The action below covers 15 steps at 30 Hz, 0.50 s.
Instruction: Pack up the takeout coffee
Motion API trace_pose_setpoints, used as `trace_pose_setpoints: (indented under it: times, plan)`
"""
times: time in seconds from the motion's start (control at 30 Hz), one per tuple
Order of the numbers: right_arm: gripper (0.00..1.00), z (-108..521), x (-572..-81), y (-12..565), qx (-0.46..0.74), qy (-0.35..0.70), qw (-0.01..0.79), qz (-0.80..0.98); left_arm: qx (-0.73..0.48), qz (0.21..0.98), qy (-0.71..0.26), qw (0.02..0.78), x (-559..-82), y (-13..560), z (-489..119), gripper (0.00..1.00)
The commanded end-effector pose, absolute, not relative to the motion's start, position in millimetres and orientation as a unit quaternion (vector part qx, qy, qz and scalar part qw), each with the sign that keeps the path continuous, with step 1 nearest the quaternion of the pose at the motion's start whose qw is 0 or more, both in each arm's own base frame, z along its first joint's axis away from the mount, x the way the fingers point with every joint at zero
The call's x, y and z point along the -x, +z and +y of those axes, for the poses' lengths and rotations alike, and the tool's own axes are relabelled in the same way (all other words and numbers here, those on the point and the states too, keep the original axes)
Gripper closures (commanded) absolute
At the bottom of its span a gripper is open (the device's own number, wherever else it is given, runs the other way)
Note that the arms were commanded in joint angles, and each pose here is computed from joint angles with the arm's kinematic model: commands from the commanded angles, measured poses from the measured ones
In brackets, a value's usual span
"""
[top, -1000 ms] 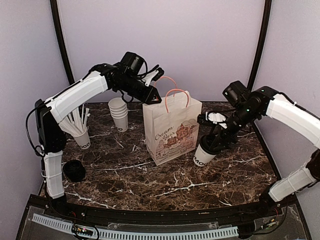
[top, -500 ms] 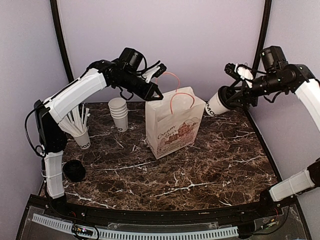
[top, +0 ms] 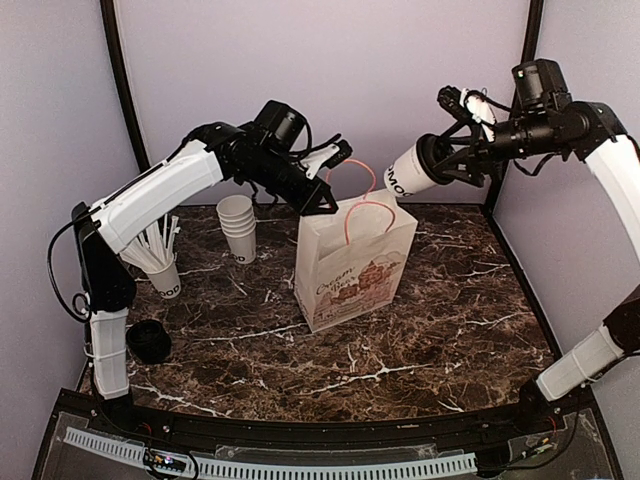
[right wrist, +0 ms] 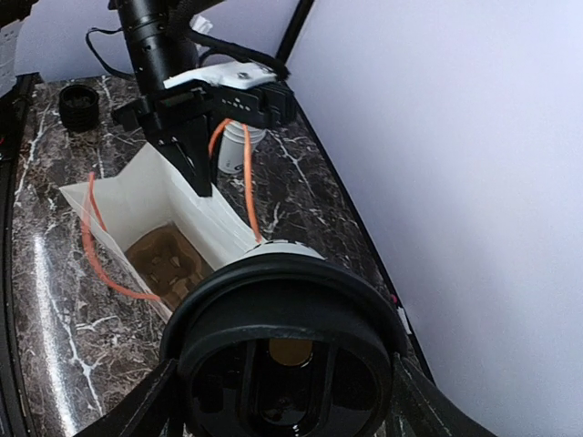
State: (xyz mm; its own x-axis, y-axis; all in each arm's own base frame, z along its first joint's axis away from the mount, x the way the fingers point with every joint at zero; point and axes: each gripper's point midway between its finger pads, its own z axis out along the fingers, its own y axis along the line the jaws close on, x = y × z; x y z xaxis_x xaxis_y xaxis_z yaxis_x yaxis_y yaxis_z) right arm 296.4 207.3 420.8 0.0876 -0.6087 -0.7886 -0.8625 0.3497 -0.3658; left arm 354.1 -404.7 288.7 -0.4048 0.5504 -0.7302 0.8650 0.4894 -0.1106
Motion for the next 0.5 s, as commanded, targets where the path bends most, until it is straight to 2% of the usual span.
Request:
trace_pose_setpoints:
  times: [0.0,0.27,0.47]
  plan:
    - [0.36,242,-278,420,0.594,0.16,0.48,0.625,-0.456,0.789,-0.229,0.342,-343,309,-405,1.0]
    - [0.36,287,-244,366,0.673,0.157,0.406,0.598,-0.45,0.788,-0.227,0.353,-340,321,-406,0.93]
    - [0.36,283,-238,356,0.678,0.136,0.398,0.603,-0.444,0.788,-0.225,0.362,-342,327,-405,0.95]
